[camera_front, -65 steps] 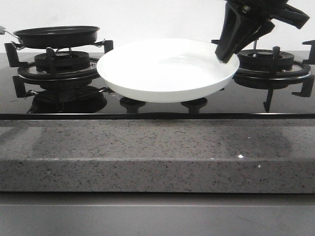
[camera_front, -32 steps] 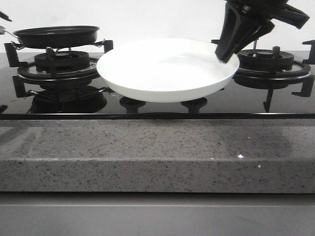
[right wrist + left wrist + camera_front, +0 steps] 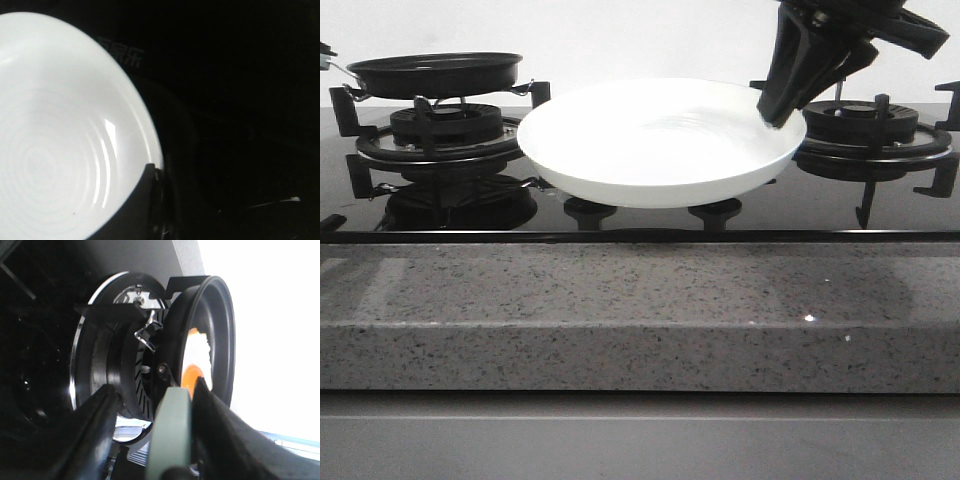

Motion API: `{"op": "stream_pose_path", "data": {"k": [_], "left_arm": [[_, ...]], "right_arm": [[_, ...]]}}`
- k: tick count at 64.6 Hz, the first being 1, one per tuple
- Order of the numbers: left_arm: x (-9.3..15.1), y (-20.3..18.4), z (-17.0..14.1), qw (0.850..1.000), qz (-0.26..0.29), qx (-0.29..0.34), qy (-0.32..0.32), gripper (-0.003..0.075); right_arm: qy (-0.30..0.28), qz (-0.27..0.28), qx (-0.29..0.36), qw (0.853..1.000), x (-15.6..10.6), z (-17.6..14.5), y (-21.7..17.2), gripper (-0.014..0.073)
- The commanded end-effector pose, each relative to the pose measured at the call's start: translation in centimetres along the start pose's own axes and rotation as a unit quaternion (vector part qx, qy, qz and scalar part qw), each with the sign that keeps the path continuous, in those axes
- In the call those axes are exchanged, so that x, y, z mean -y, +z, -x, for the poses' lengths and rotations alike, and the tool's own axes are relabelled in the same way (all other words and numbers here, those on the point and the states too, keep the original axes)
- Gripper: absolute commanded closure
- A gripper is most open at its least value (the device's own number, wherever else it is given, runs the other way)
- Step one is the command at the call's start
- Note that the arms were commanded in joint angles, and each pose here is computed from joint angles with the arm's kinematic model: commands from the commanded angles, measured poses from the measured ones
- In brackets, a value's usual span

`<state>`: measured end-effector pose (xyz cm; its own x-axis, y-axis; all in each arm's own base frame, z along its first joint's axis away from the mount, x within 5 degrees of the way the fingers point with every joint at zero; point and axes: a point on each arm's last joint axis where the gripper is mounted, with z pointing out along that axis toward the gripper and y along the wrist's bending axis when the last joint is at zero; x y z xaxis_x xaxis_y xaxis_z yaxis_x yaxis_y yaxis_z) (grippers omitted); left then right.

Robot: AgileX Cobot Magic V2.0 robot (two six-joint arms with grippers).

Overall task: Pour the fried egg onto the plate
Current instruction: 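Lift the pan with the left gripper and tip the egg onto the plate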

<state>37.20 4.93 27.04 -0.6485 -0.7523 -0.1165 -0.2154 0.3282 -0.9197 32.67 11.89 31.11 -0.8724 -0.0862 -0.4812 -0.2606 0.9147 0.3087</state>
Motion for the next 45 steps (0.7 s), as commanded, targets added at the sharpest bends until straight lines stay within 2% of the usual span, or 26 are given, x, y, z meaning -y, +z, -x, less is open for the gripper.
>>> {"op": "stream_pose_path", "data": {"k": [1,15,27,45], "left_arm": [[2.82,-1.25,0.03,0.999,-0.052,0.013,0.008,0.0397],[3.04,-1.27,-0.04,0.998,-0.064,0.010,0.013,0.0419],[3.53,-1.35,-0.24,0.996,-0.092,-0.001,0.012,0.0554],[3.65,-1.42,-0.30,0.995,-0.100,-0.005,0.014,0.0729]], "right_arm": [[-0.007,0.012,0.054,0.998,-0.81,0.87,-2.27,0.0663],[-0.007,0.012,0.054,0.998,-0.81,0.87,-2.27,0.0663],[-0.007,0.012,0.054,0.998,-0.81,0.87,-2.27,0.0663],[-0.007,0.012,0.054,0.998,-0.81,0.87,-2.27,0.0663]]}}
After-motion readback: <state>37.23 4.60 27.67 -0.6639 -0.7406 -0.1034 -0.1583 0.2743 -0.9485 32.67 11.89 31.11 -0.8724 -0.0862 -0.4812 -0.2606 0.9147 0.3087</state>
